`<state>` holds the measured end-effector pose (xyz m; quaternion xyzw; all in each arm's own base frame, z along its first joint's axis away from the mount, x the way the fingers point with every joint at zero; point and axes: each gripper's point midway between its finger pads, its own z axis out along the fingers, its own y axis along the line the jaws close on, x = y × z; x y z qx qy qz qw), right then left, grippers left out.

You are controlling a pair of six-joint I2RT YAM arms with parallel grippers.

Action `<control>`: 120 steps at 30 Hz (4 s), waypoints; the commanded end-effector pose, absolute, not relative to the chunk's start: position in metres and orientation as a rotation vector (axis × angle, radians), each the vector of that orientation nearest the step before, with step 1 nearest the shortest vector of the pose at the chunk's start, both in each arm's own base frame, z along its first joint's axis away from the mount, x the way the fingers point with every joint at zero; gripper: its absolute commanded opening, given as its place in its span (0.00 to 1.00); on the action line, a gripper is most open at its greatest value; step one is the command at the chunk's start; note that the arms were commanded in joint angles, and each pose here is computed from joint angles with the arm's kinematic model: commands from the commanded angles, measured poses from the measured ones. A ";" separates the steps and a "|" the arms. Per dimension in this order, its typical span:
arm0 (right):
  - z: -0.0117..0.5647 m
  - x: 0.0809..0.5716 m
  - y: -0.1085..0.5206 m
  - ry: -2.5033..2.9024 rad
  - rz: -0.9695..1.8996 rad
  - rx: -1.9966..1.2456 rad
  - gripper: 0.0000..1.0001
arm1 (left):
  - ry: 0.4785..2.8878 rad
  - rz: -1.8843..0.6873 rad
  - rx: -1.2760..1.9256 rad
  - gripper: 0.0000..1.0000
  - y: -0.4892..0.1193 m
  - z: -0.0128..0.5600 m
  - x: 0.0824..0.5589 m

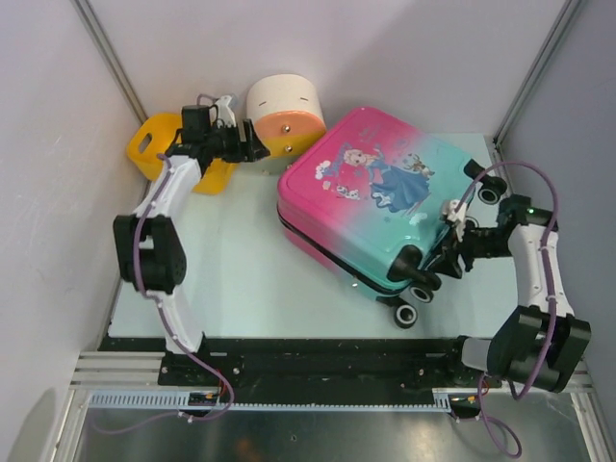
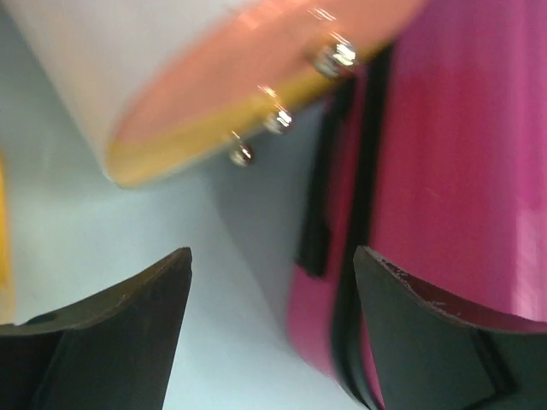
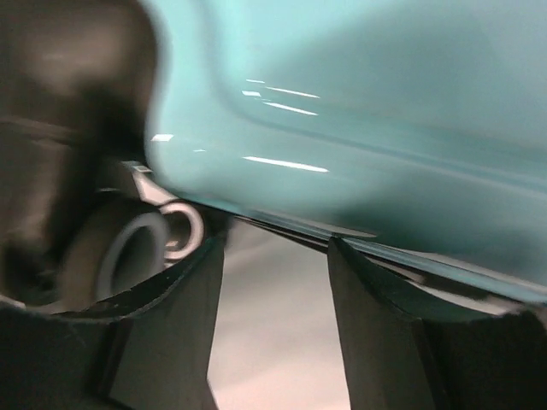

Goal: Open, take out, and arrange the luggage

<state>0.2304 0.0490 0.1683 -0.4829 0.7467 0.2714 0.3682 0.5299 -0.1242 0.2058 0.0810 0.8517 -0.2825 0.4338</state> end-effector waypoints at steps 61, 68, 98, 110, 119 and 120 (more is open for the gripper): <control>0.119 0.272 0.089 1.742 0.405 -0.805 0.41 | 1.726 -0.789 1.002 0.86 -0.255 0.284 0.286; 0.115 0.259 0.086 1.749 0.409 -0.856 0.00 | 1.272 -0.850 1.489 0.98 -0.301 0.307 0.214; 0.109 0.272 0.102 1.764 0.416 -0.805 0.05 | 0.676 -0.341 2.247 0.99 -0.426 0.221 0.143; 0.093 0.268 0.102 1.789 0.383 -0.835 0.16 | 0.671 -0.381 2.267 0.97 -0.437 0.211 0.142; 0.111 0.278 0.081 1.781 0.315 -0.745 0.00 | 0.690 -0.351 2.312 0.59 -0.428 0.191 0.144; 0.116 0.279 0.078 1.782 0.302 -0.734 0.00 | 0.693 -0.339 2.320 0.53 -0.426 0.189 0.144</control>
